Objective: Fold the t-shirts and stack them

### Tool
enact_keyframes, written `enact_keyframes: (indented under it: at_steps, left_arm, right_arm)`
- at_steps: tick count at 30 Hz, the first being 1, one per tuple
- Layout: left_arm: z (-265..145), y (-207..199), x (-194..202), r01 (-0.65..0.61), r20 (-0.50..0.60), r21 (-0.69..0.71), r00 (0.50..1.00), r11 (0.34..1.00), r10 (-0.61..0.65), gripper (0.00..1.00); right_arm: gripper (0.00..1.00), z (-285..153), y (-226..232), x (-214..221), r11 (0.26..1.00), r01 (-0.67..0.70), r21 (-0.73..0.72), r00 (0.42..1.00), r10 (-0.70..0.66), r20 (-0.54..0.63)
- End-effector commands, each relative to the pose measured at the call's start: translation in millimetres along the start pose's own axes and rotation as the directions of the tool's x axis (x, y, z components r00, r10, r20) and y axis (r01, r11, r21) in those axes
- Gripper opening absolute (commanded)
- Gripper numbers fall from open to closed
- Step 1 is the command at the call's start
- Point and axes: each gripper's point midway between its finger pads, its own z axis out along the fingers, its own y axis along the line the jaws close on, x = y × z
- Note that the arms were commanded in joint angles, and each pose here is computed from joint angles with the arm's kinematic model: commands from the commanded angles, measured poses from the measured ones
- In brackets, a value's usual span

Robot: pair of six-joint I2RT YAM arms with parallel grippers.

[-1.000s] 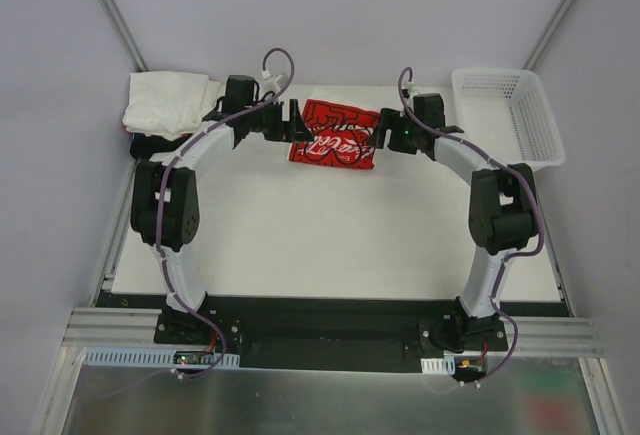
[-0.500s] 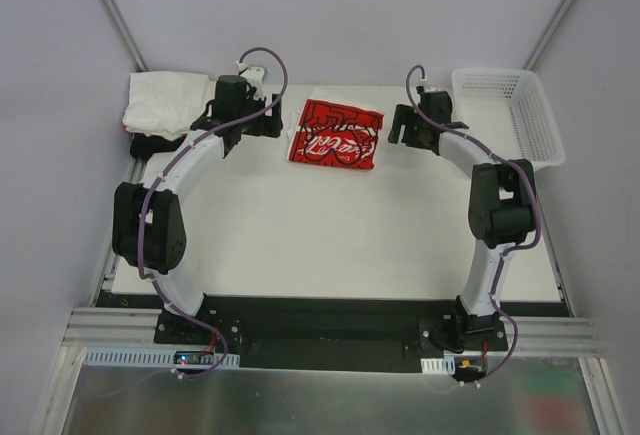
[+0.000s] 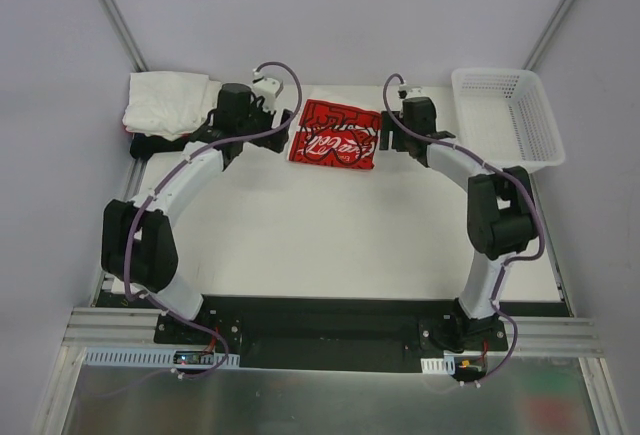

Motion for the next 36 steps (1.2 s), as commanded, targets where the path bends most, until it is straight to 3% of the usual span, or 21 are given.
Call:
enact_keyframes:
  at_steps: [1, 8, 10, 11, 12, 13, 14, 16, 17, 20, 25, 33, 36]
  left_arm:
    - [-21.2, -10.3, -25.3, -0.082, 0.076, -0.027, 0.994, 0.996, 0.084, 0.91]
    - [-55.2, -9.1, -47.7, -0.03, 0.204, -0.11, 0.978, 0.993, 0.053, 0.9]
    - [-79.0, -7.4, -70.1, -0.018, 0.325, -0.149, 0.943, 0.989, 0.067, 0.91]
    - [-80.7, -7.0, -59.4, -0.02, 0.329, -0.16, 0.942, 0.987, 0.072, 0.91]
    - [-87.2, -7.5, -62.2, -0.02, 0.363, -0.171, 0.928, 0.985, 0.082, 0.91]
    - [-106.5, -7.3, -80.6, -0.011, 0.456, -0.186, 0.885, 0.983, 0.096, 0.93]
    - [-104.7, -8.0, -68.8, -0.018, 0.456, -0.192, 0.884, 0.981, 0.105, 0.94]
    - [-120.6, -7.2, -77.6, -0.004, 0.521, -0.208, 0.846, 0.978, 0.115, 0.94]
    - [-121.1, -7.7, -73.1, -0.003, 0.522, -0.208, 0.846, 0.978, 0.113, 0.94]
    - [-123.2, -8.5, -74.5, -0.001, 0.531, -0.206, 0.84, 0.979, 0.113, 0.95]
    - [-88.6, -6.0, -59.8, -0.008, 0.417, -0.201, 0.904, 0.98, 0.093, 0.97]
    - [-37.4, -18.4, -41.3, -0.005, 0.333, -0.108, 0.942, 0.994, 0.041, 0.97]
    - [-40.6, -15.0, -41.7, -0.007, 0.337, -0.129, 0.94, 0.992, 0.051, 0.98]
  right_arm:
    - [0.83, -47.0, -0.8, -58.5, 0.999, 0.028, 0.02, 0.98, -0.031, 0.195]
    - [0.83, -120.5, -14.2, -93.6, 0.999, -0.001, 0.051, 0.921, -0.019, 0.389]
    - [0.83, -135.7, -20.4, -94.5, 0.997, -0.016, 0.072, 0.897, -0.018, 0.442]
    - [0.83, -154.9, -26.8, -107.6, 0.994, -0.038, 0.1, 0.859, -0.019, 0.512]
    - [0.83, -155.0, -32.8, -94.2, 0.989, -0.039, 0.139, 0.86, -0.038, 0.508]
    - [0.83, -161.4, -31.4, -93.5, 0.985, -0.035, 0.171, 0.849, -0.061, 0.524]
    - [0.83, -171.1, -44.2, -94.3, 0.963, -0.046, 0.267, 0.84, -0.108, 0.532]
    - [0.83, -177.1, -42.1, -94.6, 0.947, -0.017, 0.321, 0.844, -0.158, 0.512]
    - [0.84, -178.8, -47.2, -90.8, 0.933, -0.017, 0.359, 0.855, -0.172, 0.49]
    - [0.88, -180.0, -31.0, -85.6, 0.961, 0.042, 0.273, 0.854, -0.176, 0.489]
    - [0.92, -167.1, -19.8, -69.9, 0.981, 0.033, 0.189, 0.905, -0.109, 0.41]
    - [0.94, -101.5, -26.1, -49.7, 0.953, 0.077, 0.295, 0.947, -0.162, 0.276]
    - [0.93, -95.5, -43.2, -59.8, 0.881, 0.047, 0.471, 0.944, -0.193, 0.267]
